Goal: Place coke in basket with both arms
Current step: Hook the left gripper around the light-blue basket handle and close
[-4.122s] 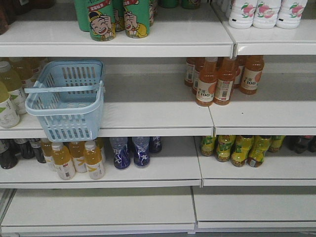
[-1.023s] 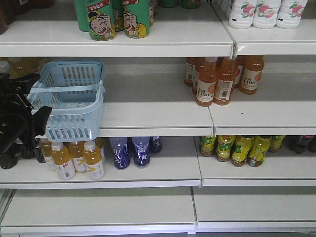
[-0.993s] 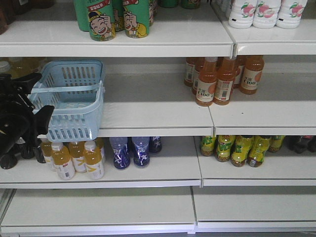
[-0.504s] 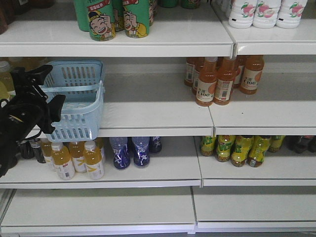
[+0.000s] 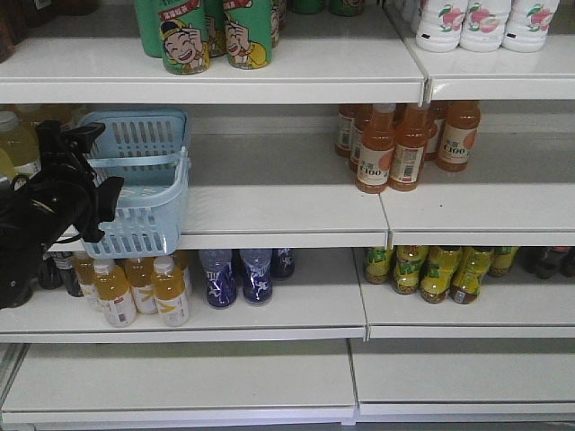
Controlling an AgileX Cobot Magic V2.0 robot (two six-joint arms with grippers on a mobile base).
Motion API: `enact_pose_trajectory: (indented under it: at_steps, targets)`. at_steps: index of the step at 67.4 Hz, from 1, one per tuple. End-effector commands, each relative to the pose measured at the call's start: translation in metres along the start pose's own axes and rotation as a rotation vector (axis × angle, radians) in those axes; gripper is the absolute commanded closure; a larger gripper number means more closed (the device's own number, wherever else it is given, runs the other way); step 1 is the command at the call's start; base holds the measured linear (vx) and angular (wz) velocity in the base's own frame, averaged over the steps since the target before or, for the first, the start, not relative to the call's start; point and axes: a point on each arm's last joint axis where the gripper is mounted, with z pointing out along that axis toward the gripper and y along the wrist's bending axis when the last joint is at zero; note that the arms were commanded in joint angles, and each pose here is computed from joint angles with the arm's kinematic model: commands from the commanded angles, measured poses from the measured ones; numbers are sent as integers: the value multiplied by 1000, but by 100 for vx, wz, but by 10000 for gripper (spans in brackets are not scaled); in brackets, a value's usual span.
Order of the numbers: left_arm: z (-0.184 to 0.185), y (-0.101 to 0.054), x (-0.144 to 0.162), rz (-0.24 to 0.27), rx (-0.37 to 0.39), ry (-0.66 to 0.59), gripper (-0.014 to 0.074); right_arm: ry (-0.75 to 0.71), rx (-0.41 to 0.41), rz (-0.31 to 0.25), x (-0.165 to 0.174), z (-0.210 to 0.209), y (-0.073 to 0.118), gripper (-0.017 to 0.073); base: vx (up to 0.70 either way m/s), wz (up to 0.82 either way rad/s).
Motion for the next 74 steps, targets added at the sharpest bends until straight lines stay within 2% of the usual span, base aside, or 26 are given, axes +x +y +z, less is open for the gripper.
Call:
enact_pose_trajectory:
  at_steps: [1, 8, 26, 37, 45, 50, 54, 58, 61, 68, 74]
  targets:
    - [2, -27, 5, -1, 124, 21, 1, -76, 0, -12, -5, -1, 0, 569, 0, 0]
    - [4, -27, 5, 0, 106, 16, 1, -76, 0, -12, -5, -1, 0, 569, 0, 0]
    - [5, -25, -1, -53, 80, -50, 1, -75, 0, -12, -5, -1, 0, 569, 0, 0]
    - [7, -25, -8, -22, 76, -74, 1, -75, 0, -12, -5, -1, 0, 569, 0, 0]
    - [17, -31, -8, 16, 100, -40, 1, -76, 0, -12, -5, -1, 0, 569, 0, 0]
    - [25, -30, -9, 43, 69, -24, 1, -75, 0, -12, -5, -1, 0, 569, 0, 0]
    - [30, -27, -9, 5, 49, -20, 11, -75, 0, -12, -5, -1, 0, 569, 0, 0]
    - [33, -22, -11, -30, 46, -22, 49, -75, 0, -12, -5, -1, 0, 569, 0, 0]
    - [35, -21, -13, -34, 60, -22, 97, -75, 0, -12, -5, -1, 0, 569, 0, 0]
    - [38, -20, -15, -16, 162, 5, 300, -75, 0, -12, -5, -1, 0, 569, 0, 0]
    - [39, -21, -13, -10, 246, 41, 511, -75, 0, -12, -5, -1, 0, 569, 0, 0]
